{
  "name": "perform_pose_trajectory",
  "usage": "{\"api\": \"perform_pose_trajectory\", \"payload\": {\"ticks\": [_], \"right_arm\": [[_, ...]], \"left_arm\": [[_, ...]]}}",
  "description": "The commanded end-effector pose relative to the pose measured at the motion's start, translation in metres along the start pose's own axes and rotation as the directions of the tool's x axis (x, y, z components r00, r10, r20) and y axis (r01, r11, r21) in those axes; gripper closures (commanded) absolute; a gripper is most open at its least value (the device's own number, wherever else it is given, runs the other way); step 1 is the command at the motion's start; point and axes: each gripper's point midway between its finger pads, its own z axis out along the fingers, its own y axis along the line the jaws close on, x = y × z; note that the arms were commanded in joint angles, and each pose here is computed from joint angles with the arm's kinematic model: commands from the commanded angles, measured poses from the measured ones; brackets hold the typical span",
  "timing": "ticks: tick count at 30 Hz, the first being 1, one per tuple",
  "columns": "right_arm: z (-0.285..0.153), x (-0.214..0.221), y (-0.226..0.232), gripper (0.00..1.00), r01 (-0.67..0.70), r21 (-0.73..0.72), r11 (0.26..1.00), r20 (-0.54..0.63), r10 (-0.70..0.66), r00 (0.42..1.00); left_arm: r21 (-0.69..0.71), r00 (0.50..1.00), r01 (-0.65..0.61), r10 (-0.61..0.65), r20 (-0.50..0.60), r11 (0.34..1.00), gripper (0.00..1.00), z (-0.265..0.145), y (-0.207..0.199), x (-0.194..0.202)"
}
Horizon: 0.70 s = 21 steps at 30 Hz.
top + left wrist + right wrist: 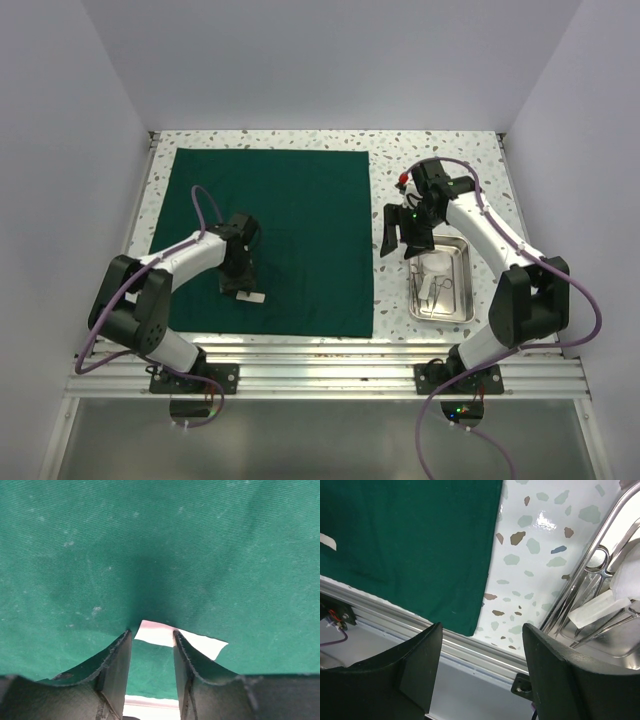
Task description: Prepare the surgical pack
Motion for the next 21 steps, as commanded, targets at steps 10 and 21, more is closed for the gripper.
{"api": "perform_pose_trajectory", "payload": {"ticks": [10, 21], "right_arm": [[0.005, -0.006, 0.006, 0.31, 0.011, -0.044, 0.999, 0.007, -0.011, 1.0], [0.005, -0.011, 0.012, 0.31, 0.014, -0.063, 0.998, 0.005, -0.013, 1.0]], "left_arm": [[0.003, 1.0, 0.009, -0.009, 0.008, 1.0, 0.7, 0.008, -0.001, -0.004], [0.022, 0.997, -0.013, 0.011, 0.071, 1.0, 0.8, -0.028, -0.009, -0.031]]}}
